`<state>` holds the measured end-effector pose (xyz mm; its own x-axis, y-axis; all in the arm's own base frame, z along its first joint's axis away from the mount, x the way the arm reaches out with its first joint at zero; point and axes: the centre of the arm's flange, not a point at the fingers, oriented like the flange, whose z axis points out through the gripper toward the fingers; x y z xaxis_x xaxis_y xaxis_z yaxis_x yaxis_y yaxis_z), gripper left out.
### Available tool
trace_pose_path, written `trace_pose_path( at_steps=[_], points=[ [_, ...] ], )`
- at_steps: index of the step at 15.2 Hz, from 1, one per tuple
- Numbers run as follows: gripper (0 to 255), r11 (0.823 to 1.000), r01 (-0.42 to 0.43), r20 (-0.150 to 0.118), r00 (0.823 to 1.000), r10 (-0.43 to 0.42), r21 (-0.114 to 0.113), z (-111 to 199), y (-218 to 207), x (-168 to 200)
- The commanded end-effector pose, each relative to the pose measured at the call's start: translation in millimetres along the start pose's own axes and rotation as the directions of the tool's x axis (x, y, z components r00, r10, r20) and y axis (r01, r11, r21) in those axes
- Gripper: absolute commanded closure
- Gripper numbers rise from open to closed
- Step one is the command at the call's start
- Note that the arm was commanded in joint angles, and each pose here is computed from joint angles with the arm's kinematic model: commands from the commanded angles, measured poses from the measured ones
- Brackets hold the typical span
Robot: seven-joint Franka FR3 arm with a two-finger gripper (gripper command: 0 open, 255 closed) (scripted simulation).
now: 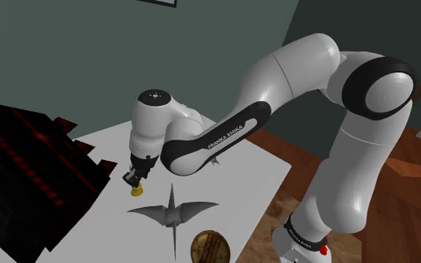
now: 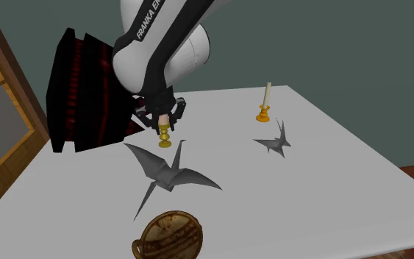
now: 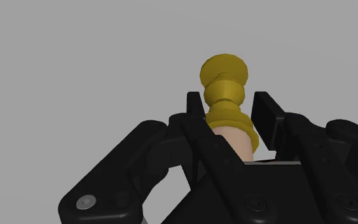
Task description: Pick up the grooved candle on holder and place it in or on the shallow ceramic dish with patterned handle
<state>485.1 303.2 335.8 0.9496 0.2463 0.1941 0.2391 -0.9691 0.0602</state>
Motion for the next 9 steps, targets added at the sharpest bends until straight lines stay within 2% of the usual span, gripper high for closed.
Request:
trace_pose_path(
  at_steps=[1, 6, 9],
  points=[
    [255, 1.0, -0.001, 0.002, 1.0, 0.001, -0.001, 1, 1, 0],
    [255, 1.0, -0.001, 0.002, 1.0, 0.001, -0.001, 1, 1, 0],
    [255, 1.0, -0.001, 0.002, 1.0, 0.001, -0.001, -15, 2, 3]
  ],
)
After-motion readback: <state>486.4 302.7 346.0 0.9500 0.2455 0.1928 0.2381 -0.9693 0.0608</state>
